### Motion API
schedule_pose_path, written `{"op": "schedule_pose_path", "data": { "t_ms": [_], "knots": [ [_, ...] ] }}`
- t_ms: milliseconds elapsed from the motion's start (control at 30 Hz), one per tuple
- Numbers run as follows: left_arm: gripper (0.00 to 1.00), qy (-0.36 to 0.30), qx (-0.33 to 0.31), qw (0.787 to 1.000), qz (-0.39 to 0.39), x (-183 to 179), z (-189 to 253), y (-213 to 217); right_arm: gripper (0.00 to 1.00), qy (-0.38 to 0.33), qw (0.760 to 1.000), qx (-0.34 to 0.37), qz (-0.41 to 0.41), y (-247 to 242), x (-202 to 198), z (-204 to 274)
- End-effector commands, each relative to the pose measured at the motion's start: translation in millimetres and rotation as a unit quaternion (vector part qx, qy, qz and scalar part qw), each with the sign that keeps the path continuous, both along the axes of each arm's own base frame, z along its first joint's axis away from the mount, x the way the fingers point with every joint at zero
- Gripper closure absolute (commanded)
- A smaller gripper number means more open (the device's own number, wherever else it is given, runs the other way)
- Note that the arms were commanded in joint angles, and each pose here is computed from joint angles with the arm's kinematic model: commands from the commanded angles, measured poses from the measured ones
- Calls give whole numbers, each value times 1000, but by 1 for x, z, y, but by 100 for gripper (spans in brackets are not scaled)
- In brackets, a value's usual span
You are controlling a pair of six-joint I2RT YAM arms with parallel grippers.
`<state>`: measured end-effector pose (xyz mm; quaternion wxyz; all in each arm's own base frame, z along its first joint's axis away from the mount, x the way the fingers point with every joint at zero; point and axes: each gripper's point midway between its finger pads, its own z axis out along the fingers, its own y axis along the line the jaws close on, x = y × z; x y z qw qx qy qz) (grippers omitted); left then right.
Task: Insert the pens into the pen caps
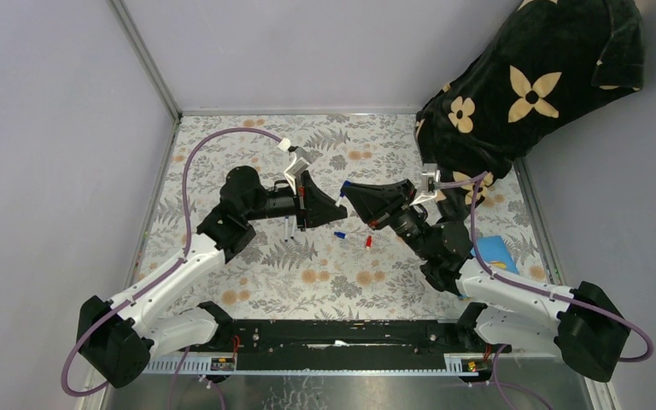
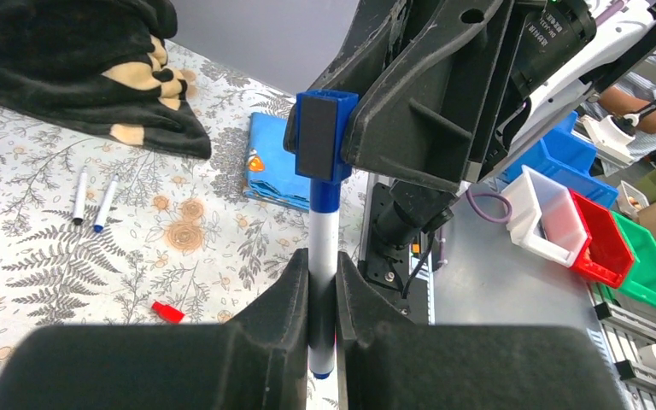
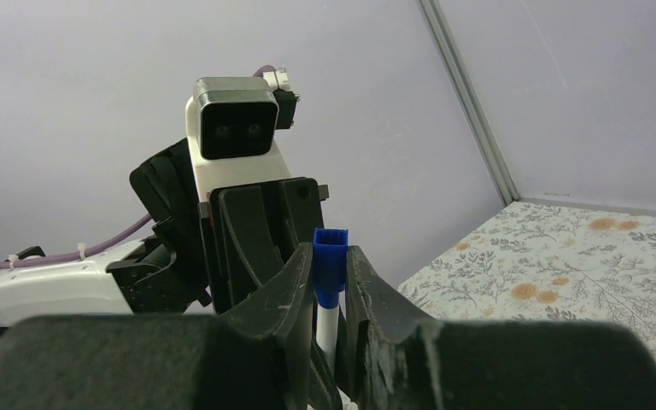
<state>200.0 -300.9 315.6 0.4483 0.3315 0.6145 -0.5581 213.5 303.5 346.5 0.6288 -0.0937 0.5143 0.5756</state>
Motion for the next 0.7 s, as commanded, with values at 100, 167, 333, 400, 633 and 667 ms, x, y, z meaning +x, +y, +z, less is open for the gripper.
{"op": "schedule_pose_path", "data": {
  "t_ms": [100,167,333,400,633,667],
  "knots": [
    [100,-132,-119,980,85,26,97,16,100,130,950,-218,183,47,-86,-167],
    [100,-132,-119,980,87,27,98,17,100,140,944,-233,188,47,-93,-181],
    [100,-131,-121,980,93,30,97,19,100,159,934,-253,197,43,-106,-202],
    [100,-132,-121,979,99,31,97,21,100,163,932,-258,198,41,-109,-206],
    [100,-130,-118,979,106,35,94,23,100,135,945,-256,149,36,-92,-184],
    [100,-130,-116,979,105,35,93,22,100,130,949,-251,138,36,-87,-178]
  ]
}}
